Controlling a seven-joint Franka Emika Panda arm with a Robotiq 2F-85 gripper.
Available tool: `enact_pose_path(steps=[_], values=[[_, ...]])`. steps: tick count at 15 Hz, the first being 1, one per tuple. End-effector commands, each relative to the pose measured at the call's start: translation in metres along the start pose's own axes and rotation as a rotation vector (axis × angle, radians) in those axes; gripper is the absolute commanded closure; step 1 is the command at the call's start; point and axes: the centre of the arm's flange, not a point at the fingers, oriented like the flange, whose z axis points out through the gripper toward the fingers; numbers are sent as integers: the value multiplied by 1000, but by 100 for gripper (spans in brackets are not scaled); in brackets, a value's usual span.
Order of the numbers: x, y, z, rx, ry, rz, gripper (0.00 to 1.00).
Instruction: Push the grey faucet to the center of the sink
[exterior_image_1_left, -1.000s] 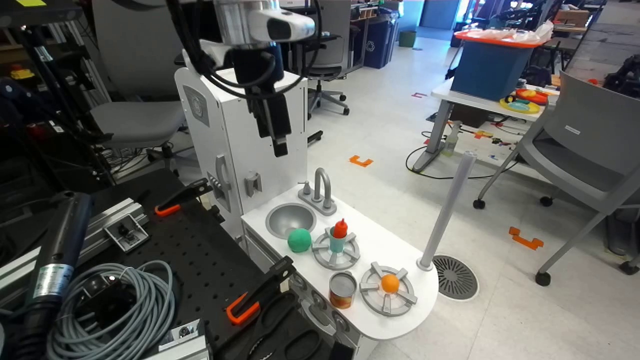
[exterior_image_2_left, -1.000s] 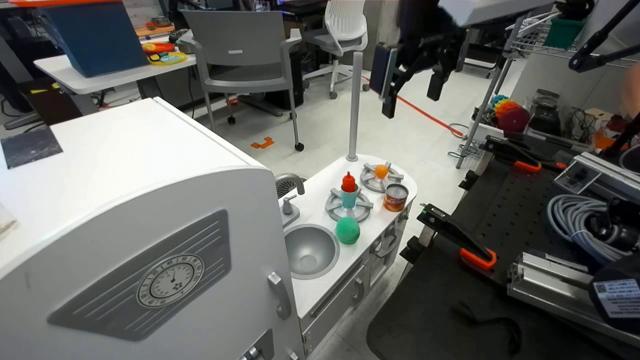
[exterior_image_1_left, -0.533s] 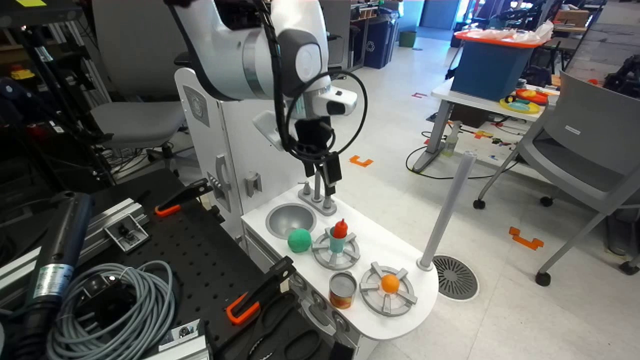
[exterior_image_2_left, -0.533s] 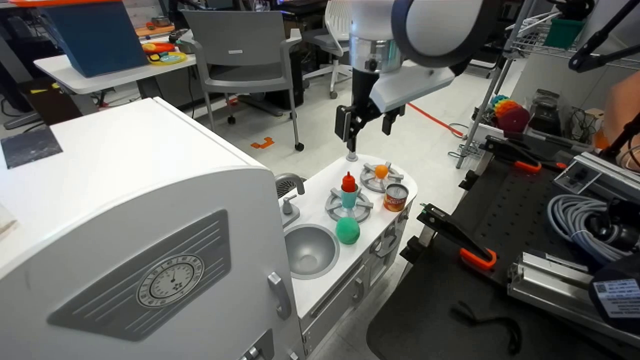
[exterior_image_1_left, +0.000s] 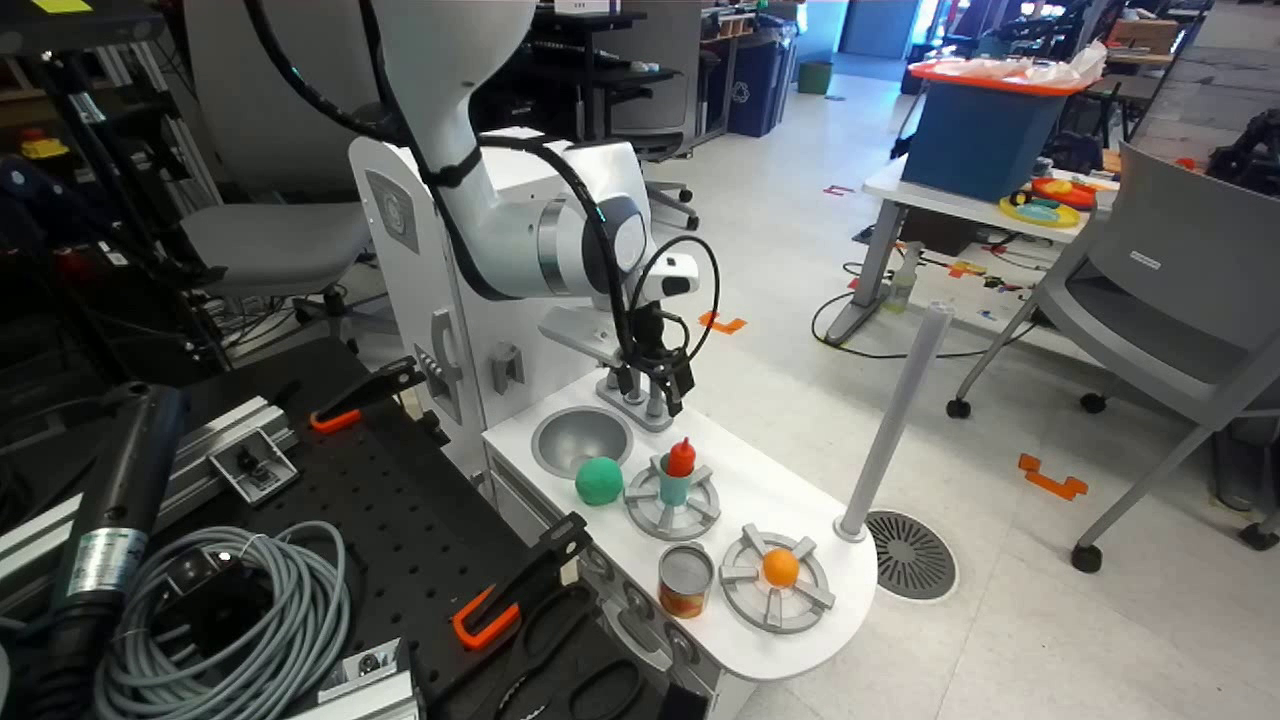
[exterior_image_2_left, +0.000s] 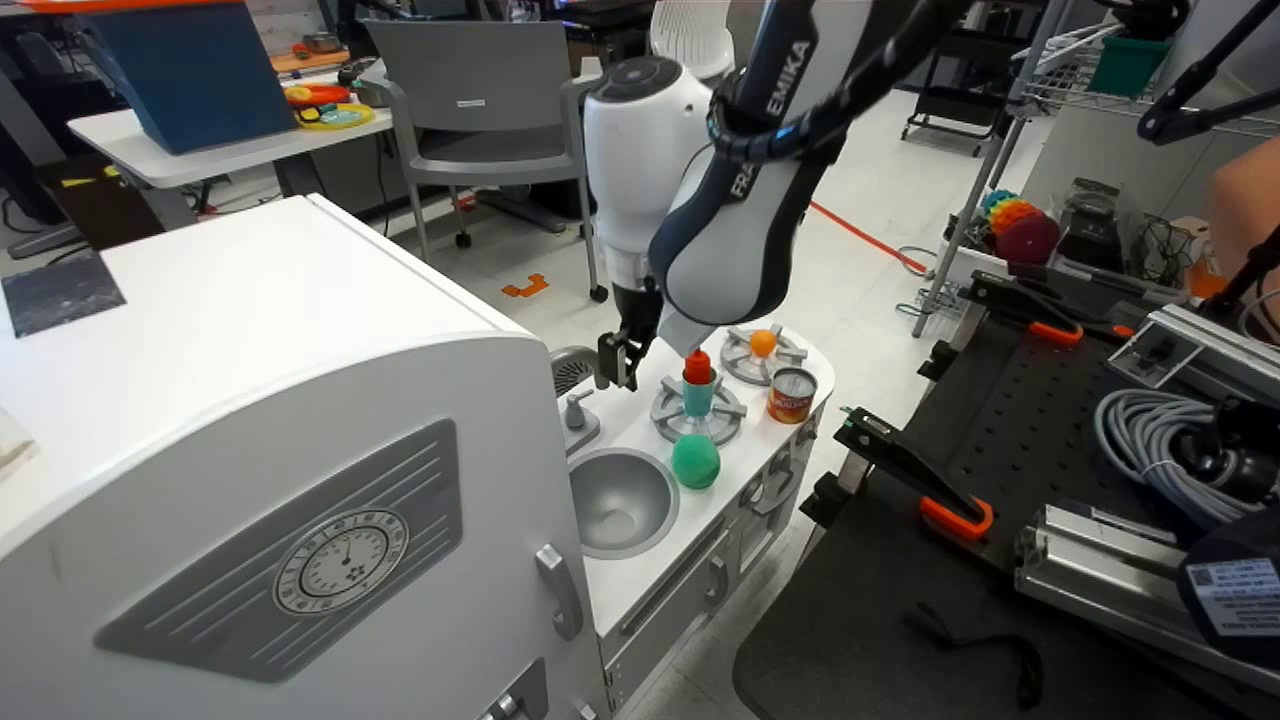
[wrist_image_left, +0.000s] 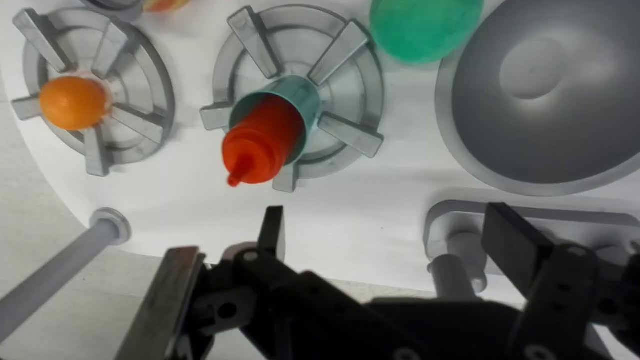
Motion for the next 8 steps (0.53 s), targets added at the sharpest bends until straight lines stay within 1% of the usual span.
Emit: enact_pose_path(steps=[1, 4, 8], values=[[18, -28, 24, -23, 46, -163, 0], [15, -48, 29, -19, 64, -269, 0], [15, -63, 29, -29, 85, -349, 0]])
